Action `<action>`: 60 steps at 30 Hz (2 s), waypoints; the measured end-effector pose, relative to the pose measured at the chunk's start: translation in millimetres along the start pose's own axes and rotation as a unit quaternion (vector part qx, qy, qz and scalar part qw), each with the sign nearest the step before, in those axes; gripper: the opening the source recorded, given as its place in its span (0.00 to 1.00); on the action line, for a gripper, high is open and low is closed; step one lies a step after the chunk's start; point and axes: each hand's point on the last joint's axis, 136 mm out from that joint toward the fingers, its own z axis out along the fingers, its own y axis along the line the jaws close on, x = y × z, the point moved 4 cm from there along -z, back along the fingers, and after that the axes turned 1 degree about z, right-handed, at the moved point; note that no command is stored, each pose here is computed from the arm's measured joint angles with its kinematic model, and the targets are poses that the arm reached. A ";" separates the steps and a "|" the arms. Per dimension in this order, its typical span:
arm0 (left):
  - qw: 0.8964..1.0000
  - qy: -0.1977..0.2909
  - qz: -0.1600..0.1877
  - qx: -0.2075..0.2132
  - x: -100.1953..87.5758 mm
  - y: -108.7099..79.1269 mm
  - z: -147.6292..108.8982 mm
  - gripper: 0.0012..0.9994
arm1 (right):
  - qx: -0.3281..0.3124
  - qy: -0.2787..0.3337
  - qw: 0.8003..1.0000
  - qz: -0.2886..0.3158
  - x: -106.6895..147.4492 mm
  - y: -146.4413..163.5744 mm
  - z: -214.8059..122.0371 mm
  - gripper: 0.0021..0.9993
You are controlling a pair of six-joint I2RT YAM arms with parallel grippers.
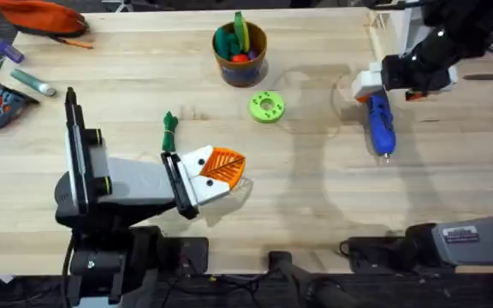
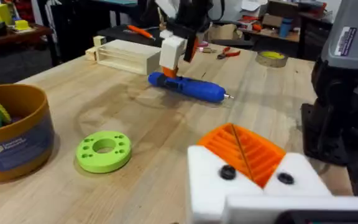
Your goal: Pick up the gripper from the table and insert it into the empty holder that is missing its gripper. Then pick up a screw, insert it into the mounting hole, and use the screwdriver to tighten it. Finally, clean up the table by picking up the vegetable and placing it into the bucket.
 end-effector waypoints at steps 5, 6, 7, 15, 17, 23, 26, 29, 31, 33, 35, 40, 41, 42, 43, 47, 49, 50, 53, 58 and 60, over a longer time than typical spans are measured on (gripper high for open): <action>1.000 0.000 0.000 0.000 0.0 0.0 0.0 0.01 | 0.004 0.024 1.000 -0.002 1.1 -4.8 16.4 0.94; 1.000 0.000 0.000 0.000 0.0 0.0 0.0 0.01 | 0.005 0.028 1.000 -0.003 1.1 -5.4 18.9 0.94; 1.000 0.000 0.000 0.000 0.0 0.0 0.0 0.01 | 0.005 0.031 1.000 -0.003 1.2 -6.0 21.6 0.94; 1.000 0.000 0.000 0.000 0.0 0.0 0.0 0.01 | 0.006 0.041 0.999 -0.009 -3.5 -4.9 41.8 0.94; 1.000 0.000 0.000 0.000 0.0 0.0 0.0 0.01 | 0.006 0.044 0.999 -0.011 -3.6 -4.5 45.1 0.94; 1.000 0.000 0.000 0.000 0.0 0.0 0.0 0.01 | 0.007 0.058 0.998 -0.009 -2.5 -5.4 56.7 0.94; 1.000 0.000 0.000 0.000 0.0 0.0 0.0 0.01 | 0.008 0.066 0.998 -0.007 -1.3 -7.2 62.3 0.94; 1.000 0.000 0.000 0.000 0.0 0.0 0.0 0.01 | 0.008 0.069 0.998 -0.006 -2.2 -7.9 64.8 0.94; 1.000 0.000 0.000 0.000 0.0 0.0 0.0 0.01 | 0.008 0.070 0.998 -0.006 -3.2 -7.8 65.7 0.94; 1.000 0.000 0.000 0.000 0.0 0.0 0.0 0.01 | 0.008 0.069 0.998 -0.007 -4.3 -7.8 66.1 0.94; 1.000 0.000 0.000 0.000 0.0 0.0 0.0 0.01 | 0.008 0.069 0.998 -0.008 -4.5 -7.7 66.2 0.94; 1.000 0.000 0.000 0.000 0.0 0.0 0.0 0.01 | 0.007 0.069 0.998 -0.009 -4.7 -7.7 66.1 0.93; 1.000 0.000 0.000 0.000 0.0 0.0 0.0 0.01 | 0.007 0.069 0.998 -0.009 -4.7 -7.4 66.1 0.91; 1.000 0.000 0.000 0.000 0.0 0.0 0.0 0.01 | 0.005 0.069 0.998 -0.009 -4.6 -7.0 66.3 0.89; 1.000 0.000 0.000 0.000 0.0 0.0 0.0 0.01 | 0.004 0.069 0.998 -0.009 -4.7 -6.6 66.4 0.88; 1.000 0.000 0.000 0.000 0.0 0.0 0.0 0.01 | 0.004 0.064 0.998 -0.008 -6.7 -6.5 66.6 0.76; 1.000 0.000 0.000 0.000 0.0 0.0 0.0 0.01 | 0.004 0.063 0.998 -0.008 -7.3 -6.5 67.1 0.70; 1.000 0.000 0.000 0.000 0.0 0.0 0.0 0.01 | 0.004 0.063 0.998 -0.008 -7.4 -6.4 67.4 0.68; 1.000 0.000 0.000 0.000 0.0 0.0 0.0 0.01 | 0.004 0.063 0.998 -0.008 -7.5 -6.2 67.6 0.59; 1.000 0.000 0.000 0.000 0.0 0.0 0.0 0.01 | 0.007 0.062 0.998 -0.008 -7.8 -7.2 67.7 0.43; 1.000 0.000 0.000 0.000 0.0 0.0 0.0 0.01 | 0.008 0.062 0.998 -0.008 -7.9 -7.5 67.6 0.38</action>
